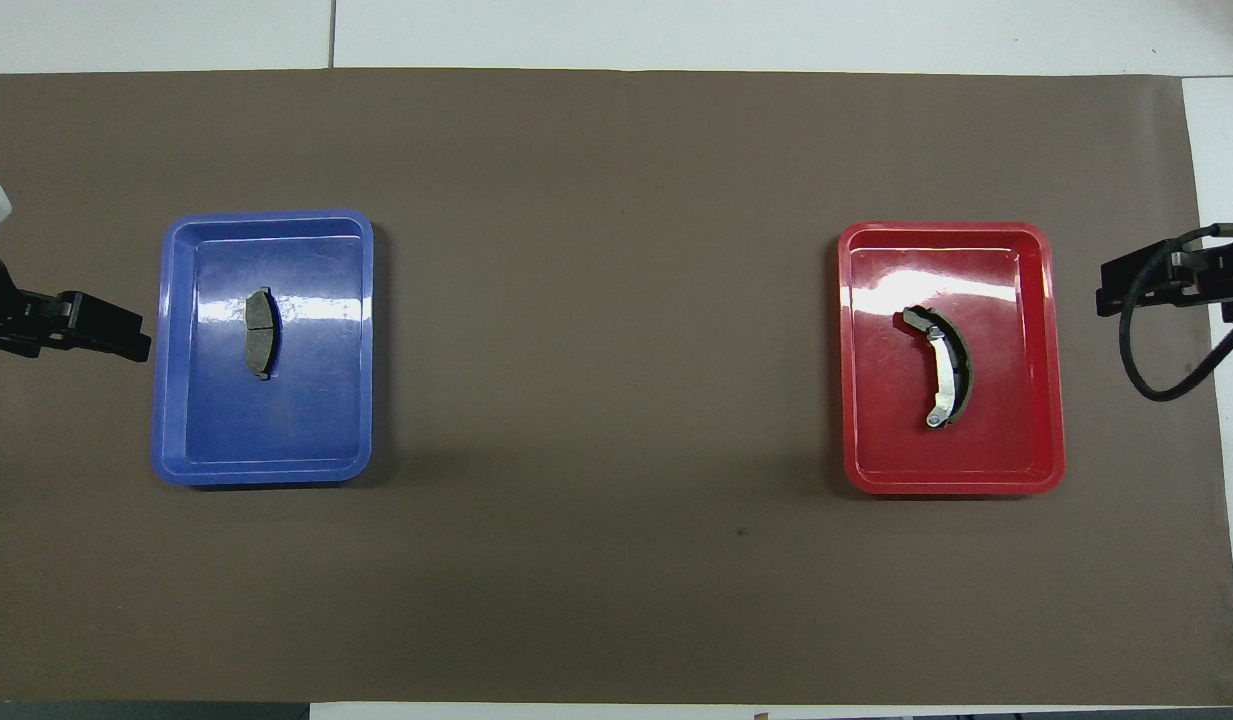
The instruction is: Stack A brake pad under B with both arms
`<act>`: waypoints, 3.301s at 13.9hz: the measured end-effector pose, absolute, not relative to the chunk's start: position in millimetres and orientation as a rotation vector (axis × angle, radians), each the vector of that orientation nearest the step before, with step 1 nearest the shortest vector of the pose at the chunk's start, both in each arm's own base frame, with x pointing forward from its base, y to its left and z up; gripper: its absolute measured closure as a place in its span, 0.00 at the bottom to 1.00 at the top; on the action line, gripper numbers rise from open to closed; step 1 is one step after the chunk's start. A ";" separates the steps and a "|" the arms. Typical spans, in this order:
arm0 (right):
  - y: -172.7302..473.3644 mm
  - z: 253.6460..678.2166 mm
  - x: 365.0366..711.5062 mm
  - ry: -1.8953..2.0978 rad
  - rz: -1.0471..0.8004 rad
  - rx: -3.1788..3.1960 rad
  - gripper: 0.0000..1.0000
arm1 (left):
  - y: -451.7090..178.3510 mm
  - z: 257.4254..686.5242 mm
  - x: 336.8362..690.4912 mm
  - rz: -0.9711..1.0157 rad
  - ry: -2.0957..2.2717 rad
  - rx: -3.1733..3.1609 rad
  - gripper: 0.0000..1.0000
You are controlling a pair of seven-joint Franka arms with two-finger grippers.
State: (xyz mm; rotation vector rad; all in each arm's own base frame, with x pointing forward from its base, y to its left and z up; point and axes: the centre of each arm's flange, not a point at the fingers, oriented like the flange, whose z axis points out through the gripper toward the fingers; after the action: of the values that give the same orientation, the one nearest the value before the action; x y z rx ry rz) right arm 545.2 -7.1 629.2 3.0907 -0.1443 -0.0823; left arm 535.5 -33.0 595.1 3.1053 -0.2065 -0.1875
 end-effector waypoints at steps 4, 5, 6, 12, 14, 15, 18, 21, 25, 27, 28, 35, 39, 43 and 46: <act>-7.1 628.7 545.2 -0.144 -0.084 3.091 0.00 | -33.0 595.1 535.6 -0.187 -0.206 3.105 0.00; -7.1 628.6 545.2 -0.144 -0.084 3.091 0.00 | -33.0 595.1 535.6 -0.187 -0.206 3.105 0.00; -7.1 628.6 545.2 -0.144 -0.084 3.091 0.00 | -33.0 595.1 535.6 -0.187 -0.206 3.105 0.00; -7.0 628.5 545.2 -0.144 -0.084 3.091 0.00 | -33.0 595.6 536.2 -0.179 -0.206 3.106 0.01; -7.0 628.4 545.2 -0.144 -0.085 3.091 0.00 | -33.0 595.9 536.8 -0.171 -0.206 3.106 0.00; -7.0 628.4 545.2 -0.144 -0.085 3.091 0.00 | -33.0 595.9 536.8 -0.171 -0.206 3.106 0.00; -7.0 628.3 545.1 -0.144 -0.085 3.091 0.00 | -33.3 594.2 537.9 -0.161 -0.207 3.107 0.01; -7.0 628.4 545.1 -0.144 -0.085 3.091 0.00 | -38.7 564.4 544.3 -0.020 -0.218 3.112 0.02; -7.0 628.4 545.1 -0.144 -0.085 3.091 0.00 | -67.8 489.1 535.4 0.086 -0.301 3.105 0.03; -7.0 628.4 545.1 -0.144 -0.085 3.091 0.00 | -70.1 454.5 544.2 0.110 -0.303 3.104 0.03; -7.0 628.4 545.1 -0.144 -0.085 3.091 0.00 | -68.9 437.0 551.2 0.113 -0.297 3.104 0.03; -5.6 602.7 547.5 -0.138 -0.018 3.103 0.00 | -41.8 346.6 587.9 0.166 -0.379 3.101 0.05; -0.6 520.0 541.1 -0.092 0.006 3.120 0.00 | -17.0 311.3 591.6 0.112 -0.330 3.109 0.05; -1.8 433.1 544.6 -0.016 0.069 3.123 0.00 | -13.0 301.2 590.8 0.089 -0.320 3.109 0.06; -1.9 389.2 541.2 0.057 0.094 3.122 0.00 | -15.6 300.4 590.1 0.086 -0.327 3.107 0.06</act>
State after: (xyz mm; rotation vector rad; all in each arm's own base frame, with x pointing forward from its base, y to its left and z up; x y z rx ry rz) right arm 541.2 -1.9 389.2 3.1218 0.0565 0.0943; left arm 590.1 -15.6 300.4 3.1074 -0.3268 0.0863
